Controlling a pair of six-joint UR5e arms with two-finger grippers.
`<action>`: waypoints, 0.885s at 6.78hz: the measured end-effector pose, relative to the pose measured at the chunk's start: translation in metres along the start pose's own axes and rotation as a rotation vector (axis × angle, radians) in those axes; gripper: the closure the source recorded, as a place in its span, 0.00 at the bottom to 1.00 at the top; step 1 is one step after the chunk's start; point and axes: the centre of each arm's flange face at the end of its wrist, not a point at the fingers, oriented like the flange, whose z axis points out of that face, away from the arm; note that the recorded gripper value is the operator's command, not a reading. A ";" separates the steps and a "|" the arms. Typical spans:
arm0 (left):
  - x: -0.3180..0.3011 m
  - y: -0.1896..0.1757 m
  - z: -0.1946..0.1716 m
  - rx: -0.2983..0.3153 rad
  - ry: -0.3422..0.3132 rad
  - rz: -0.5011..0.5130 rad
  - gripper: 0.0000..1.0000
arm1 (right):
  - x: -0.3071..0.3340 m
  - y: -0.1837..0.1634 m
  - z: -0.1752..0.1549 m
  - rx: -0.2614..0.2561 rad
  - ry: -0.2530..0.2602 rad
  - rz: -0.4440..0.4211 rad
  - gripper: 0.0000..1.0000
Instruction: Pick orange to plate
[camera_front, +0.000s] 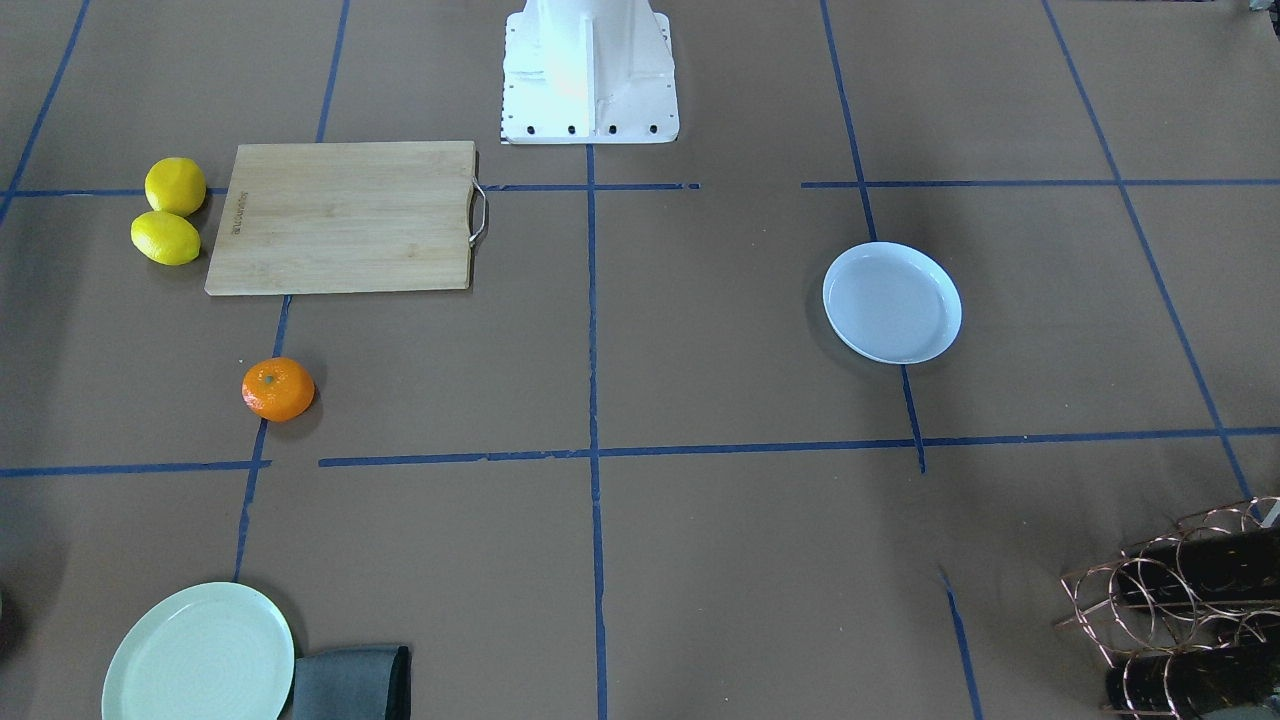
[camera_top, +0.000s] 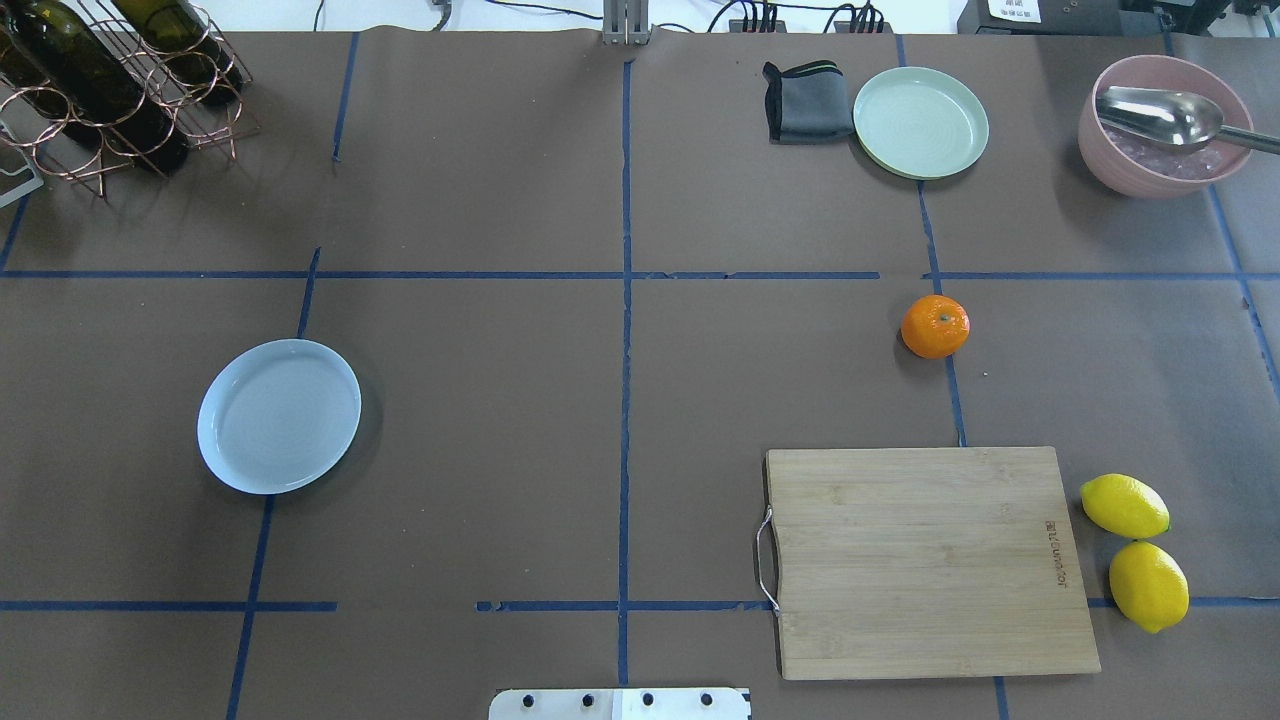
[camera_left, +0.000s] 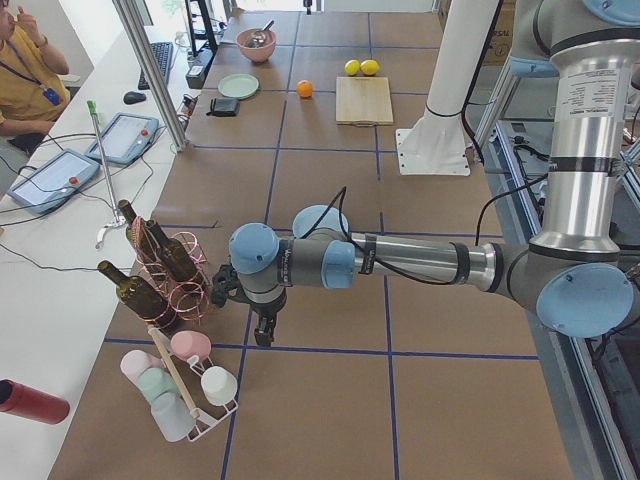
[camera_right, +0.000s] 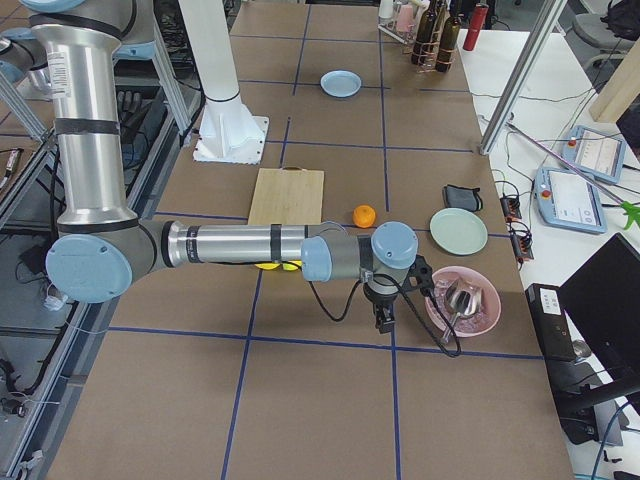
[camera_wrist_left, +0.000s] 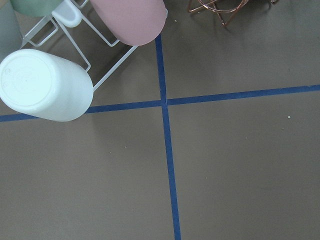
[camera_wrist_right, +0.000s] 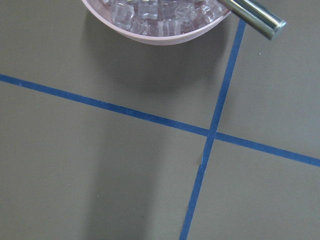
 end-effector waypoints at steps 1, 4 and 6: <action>0.002 -0.001 -0.002 0.003 0.000 0.006 0.00 | 0.000 0.000 0.000 0.000 0.006 0.000 0.00; 0.017 -0.005 -0.019 0.039 -0.008 0.029 0.00 | 0.002 0.002 0.001 -0.003 0.007 0.005 0.00; 0.030 -0.010 -0.016 0.078 -0.003 0.099 0.00 | 0.000 0.002 0.003 -0.005 0.003 0.003 0.00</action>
